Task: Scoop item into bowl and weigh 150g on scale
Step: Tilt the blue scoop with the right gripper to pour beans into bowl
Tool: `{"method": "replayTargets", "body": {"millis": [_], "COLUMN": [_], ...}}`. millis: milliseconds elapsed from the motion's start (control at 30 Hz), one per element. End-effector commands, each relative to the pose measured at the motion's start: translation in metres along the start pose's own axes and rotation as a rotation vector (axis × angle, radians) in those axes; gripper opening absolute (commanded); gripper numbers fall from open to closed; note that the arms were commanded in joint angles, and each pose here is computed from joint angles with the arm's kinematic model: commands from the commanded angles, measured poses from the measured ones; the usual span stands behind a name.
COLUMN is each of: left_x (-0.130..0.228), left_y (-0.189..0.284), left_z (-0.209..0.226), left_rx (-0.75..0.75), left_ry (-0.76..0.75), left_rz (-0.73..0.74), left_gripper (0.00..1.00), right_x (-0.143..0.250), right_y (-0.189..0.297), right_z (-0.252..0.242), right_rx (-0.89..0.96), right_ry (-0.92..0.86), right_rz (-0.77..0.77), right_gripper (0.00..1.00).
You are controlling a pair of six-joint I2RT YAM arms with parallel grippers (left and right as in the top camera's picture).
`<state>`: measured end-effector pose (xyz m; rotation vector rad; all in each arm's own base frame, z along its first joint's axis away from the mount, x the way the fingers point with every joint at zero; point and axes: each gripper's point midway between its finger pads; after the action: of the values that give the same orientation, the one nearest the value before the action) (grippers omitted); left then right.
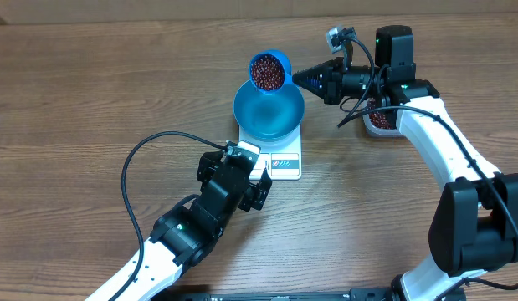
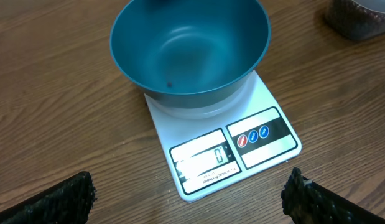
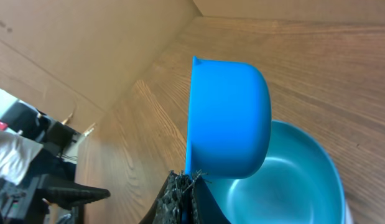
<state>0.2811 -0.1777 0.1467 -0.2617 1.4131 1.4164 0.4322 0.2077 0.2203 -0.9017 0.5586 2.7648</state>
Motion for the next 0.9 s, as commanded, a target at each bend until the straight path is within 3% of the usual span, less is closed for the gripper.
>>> {"method": "replayTargets", "body": {"millis": [0,500,867], "left_x": [0.005,0.005,0.005], "left_y": [-0.002,-0.002,-0.002], "left_z": [0.004,0.004,0.004], "left_rx": [-0.020,-0.020,-0.020], "left_ry": [-0.020,-0.019,-0.020], "left_rz": [0.016,0.016,0.016], "left_gripper": [1.00,0.99,0.99], "right_x": [-0.001,0.005,0.010], "right_y": [0.000,0.003,0.003], "right_z": [0.003,-0.028,-0.029], "right_rx": [-0.007,0.159,0.159], "right_ry": [0.095,0.172,0.280], "right_rz": [0.000,0.014,0.040], "right_gripper": [0.04,0.04,0.04]}}
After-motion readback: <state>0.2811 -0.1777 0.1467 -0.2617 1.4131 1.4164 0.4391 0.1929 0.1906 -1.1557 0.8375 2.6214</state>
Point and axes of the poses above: each gripper's point midway between its finger pads, its own y axis back along the fingers, its own z axis along the line the jaws close on, x = y × z, and after that the axes turned 15 degrees about -y, right-handed
